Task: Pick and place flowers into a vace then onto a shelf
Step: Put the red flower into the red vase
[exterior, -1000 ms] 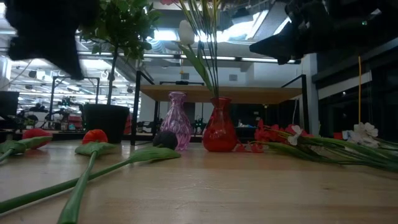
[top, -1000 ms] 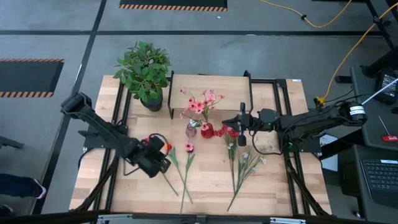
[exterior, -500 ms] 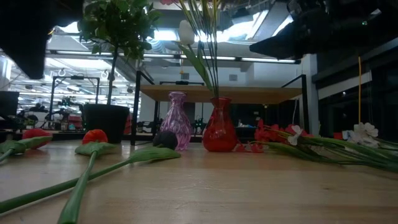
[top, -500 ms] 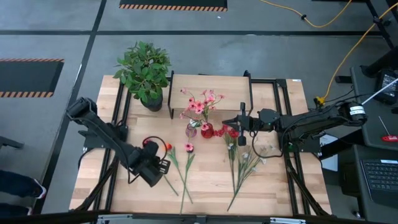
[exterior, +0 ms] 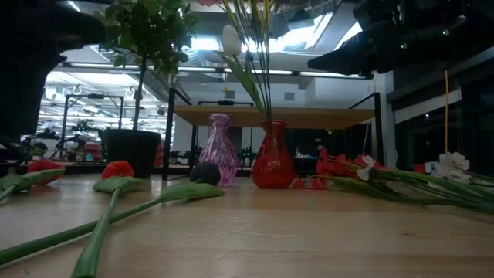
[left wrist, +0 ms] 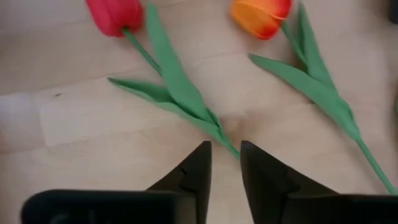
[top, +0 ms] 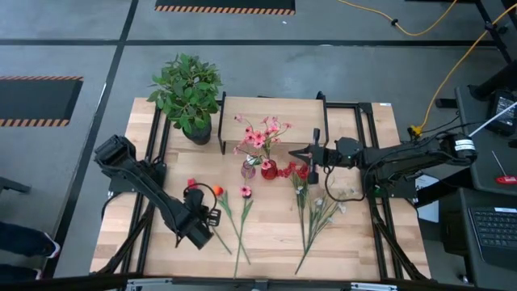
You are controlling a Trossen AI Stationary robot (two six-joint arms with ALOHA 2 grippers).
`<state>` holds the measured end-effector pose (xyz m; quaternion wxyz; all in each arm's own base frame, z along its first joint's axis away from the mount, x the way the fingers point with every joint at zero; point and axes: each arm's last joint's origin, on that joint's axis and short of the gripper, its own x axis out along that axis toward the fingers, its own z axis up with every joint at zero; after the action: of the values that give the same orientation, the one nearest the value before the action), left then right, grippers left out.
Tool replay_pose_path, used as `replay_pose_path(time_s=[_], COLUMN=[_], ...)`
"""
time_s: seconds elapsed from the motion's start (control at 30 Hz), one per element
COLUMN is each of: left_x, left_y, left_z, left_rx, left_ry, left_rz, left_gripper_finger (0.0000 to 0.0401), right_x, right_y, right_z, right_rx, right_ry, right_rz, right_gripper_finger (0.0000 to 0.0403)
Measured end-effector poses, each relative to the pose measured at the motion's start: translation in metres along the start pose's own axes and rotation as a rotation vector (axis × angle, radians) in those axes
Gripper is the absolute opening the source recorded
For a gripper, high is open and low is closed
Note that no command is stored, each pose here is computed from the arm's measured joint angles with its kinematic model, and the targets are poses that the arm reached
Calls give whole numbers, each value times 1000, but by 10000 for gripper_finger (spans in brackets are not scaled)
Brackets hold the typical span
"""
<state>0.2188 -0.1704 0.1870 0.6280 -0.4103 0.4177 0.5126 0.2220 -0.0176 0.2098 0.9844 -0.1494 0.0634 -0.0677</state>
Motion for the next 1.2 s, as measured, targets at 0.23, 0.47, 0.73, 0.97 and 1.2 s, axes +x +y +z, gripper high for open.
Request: replay_pose_path(time_s=[0.23, 0.47, 0.73, 0.97, 1.2], left_x=[8, 17, 32, 47, 57], left_y=[1, -1, -5, -10, -14], left_z=[-3, -7, -13, -18, -25], left_rx=[-64, -83, -111, -136, -127], left_ry=[-23, -49, -71, -87, -95], left_rz=[54, 76, 103, 121, 115], left_gripper_finger=[126, 144, 145, 146, 143], right_x=[0, 0, 0, 0, 0], right_y=[-6, -6, -6, -6, -6], right_z=[-2, -3, -3, -3, -4], right_rx=[2, 4, 6, 6, 6], right_ry=[9, 14, 19, 21, 23], right_rz=[-25, -20, -18, -16, -15], right_gripper_finger=[9, 3, 8, 4, 10])
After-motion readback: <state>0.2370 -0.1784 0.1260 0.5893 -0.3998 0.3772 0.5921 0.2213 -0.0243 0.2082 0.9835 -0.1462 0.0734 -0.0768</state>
